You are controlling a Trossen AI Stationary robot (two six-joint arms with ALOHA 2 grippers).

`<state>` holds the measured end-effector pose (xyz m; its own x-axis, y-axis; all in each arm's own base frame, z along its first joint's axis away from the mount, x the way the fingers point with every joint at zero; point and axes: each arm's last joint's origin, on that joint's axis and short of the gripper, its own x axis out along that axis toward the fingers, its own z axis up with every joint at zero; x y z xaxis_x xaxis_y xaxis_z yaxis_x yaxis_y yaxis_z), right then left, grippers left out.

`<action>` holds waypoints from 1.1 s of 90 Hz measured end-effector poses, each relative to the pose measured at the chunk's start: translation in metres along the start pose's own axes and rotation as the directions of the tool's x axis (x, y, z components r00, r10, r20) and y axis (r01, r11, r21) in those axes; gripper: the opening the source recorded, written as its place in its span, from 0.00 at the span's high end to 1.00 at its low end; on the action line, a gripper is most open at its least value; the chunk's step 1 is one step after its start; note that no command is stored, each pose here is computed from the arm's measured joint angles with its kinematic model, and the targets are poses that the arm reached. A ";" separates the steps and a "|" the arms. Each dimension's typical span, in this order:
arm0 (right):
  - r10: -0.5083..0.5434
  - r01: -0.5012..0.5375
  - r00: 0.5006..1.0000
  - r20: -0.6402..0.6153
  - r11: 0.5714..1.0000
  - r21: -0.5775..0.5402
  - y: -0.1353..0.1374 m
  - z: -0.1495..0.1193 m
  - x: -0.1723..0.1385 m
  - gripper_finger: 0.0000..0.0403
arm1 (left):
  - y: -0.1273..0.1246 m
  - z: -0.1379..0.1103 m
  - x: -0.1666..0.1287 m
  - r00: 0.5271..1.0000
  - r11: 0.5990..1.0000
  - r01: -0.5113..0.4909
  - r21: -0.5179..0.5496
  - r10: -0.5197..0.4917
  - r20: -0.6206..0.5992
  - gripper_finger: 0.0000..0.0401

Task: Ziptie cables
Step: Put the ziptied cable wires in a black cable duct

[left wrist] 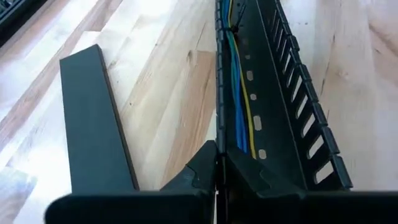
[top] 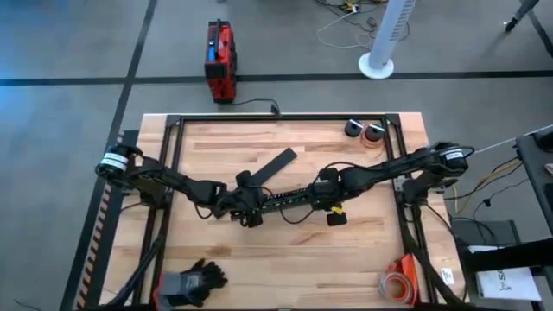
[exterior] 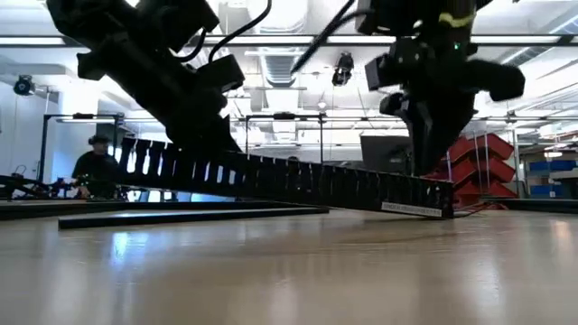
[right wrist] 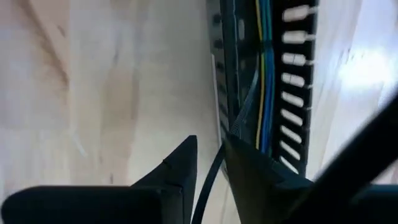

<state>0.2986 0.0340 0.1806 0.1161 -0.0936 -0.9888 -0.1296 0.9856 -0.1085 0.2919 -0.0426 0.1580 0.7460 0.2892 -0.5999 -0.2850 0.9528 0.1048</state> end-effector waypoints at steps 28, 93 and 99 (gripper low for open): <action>-0.129 0.128 0.991 -0.044 0.992 -0.011 -0.004 -0.001 0.005 0.78 | 0.001 -0.002 0.000 1.000 1.000 -0.002 0.010 0.002 -0.007 0.98; -0.096 0.088 0.985 0.143 0.994 0.066 -0.030 0.006 -0.016 0.80 | 0.001 -0.003 0.000 1.000 1.000 0.000 0.009 0.000 -0.007 0.98; -0.080 0.063 0.983 0.162 0.992 0.112 -0.038 0.000 -0.014 0.75 | 0.001 -0.003 0.000 1.000 1.000 0.000 0.002 0.000 -0.008 0.98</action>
<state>0.3021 -0.0023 0.1987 0.2843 -0.1484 -0.9472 -0.0109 0.9874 -0.1579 0.2903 -0.0423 0.1557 0.7412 0.2885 -0.6061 -0.2841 0.9529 0.1061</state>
